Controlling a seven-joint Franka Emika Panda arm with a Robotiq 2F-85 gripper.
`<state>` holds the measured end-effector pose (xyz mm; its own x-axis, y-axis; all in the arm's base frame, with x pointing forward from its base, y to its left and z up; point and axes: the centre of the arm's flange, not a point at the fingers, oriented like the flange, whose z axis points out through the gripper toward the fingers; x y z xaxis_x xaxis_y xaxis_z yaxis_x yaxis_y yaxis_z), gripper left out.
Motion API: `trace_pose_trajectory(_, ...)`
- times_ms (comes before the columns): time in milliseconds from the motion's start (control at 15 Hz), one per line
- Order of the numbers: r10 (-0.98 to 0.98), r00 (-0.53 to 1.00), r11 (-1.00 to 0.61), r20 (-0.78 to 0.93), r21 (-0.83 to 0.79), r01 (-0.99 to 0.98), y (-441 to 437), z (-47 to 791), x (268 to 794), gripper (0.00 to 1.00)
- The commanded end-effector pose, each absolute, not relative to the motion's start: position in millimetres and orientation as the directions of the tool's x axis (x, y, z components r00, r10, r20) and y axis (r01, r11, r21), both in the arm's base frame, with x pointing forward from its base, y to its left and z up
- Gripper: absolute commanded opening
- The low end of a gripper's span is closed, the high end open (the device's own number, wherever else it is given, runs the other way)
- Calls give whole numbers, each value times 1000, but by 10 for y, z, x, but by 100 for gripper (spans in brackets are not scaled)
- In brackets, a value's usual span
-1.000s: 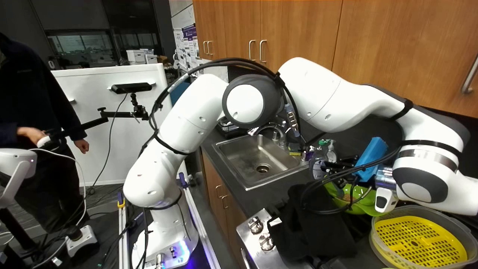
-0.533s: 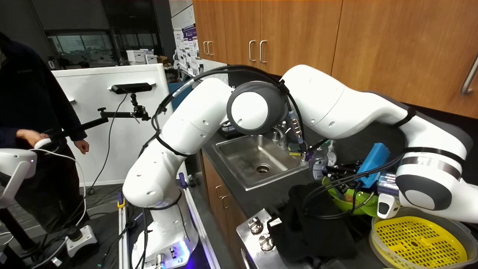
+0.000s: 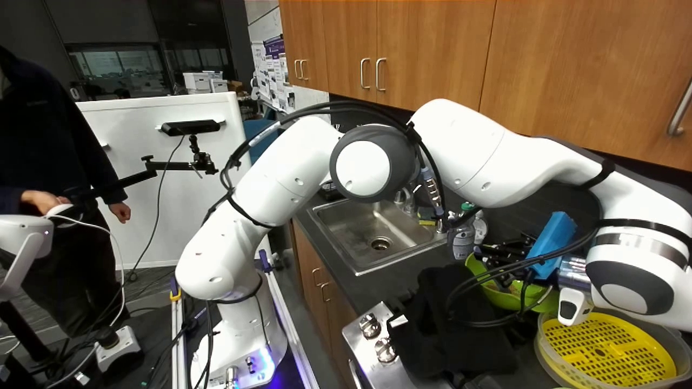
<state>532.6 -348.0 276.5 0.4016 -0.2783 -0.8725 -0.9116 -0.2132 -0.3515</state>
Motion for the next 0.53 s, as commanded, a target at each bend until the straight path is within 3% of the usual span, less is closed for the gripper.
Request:
trace_pose_trajectory(0,-289,385,-226,-877,-328,-917,-3603,2776,5416,5)
trace_pose_trajectory(467,-250,432,-285,-867,-360,-888,-3461,2792,5549,5)
